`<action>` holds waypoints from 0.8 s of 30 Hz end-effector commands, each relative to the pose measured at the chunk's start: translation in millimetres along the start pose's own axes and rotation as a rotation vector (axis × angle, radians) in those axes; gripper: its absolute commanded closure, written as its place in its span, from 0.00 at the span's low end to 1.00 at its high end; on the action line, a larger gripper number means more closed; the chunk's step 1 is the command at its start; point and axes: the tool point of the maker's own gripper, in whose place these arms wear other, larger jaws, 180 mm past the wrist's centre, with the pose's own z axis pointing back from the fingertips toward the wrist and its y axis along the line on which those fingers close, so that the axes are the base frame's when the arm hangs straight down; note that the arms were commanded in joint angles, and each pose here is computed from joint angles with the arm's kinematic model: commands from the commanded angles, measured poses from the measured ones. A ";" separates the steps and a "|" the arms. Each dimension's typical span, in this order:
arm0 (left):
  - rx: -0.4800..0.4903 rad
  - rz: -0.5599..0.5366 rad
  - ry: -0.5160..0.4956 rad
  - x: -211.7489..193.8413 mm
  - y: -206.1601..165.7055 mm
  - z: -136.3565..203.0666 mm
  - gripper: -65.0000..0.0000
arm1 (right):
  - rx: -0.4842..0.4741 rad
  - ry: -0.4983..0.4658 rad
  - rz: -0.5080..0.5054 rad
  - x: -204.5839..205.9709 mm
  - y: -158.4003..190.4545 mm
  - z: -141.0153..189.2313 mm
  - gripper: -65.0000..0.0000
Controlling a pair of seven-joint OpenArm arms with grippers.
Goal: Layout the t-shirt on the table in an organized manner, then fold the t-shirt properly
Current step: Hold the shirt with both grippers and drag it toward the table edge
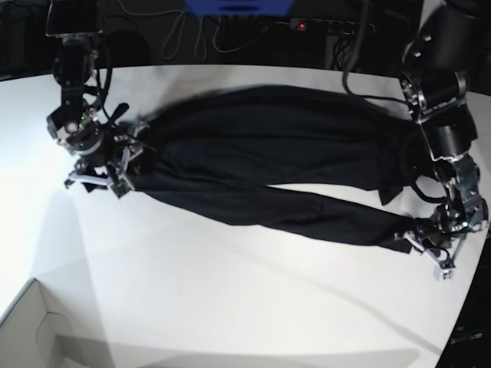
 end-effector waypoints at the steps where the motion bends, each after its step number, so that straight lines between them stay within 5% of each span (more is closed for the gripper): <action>1: 0.014 -0.003 -0.072 29.8 8.8 8.4 1.00 | -0.028 -0.047 0.004 14.5 -11.4 2.8 0.51; 7: -0.009 0.006 -0.097 34.2 -3.5 5.2 1.00 | -0.067 -0.099 0.008 40.8 -31.3 0.7 1.00; 15: -0.053 0.022 -0.224 76.4 -28.6 6.4 1.00 | -0.146 -0.179 0.017 83.9 -70.3 5.0 1.00; 24: -0.056 0.035 -0.347 147.5 -30.1 26.0 1.00 | -0.282 -0.241 -0.088 111.6 -145.8 13.6 1.00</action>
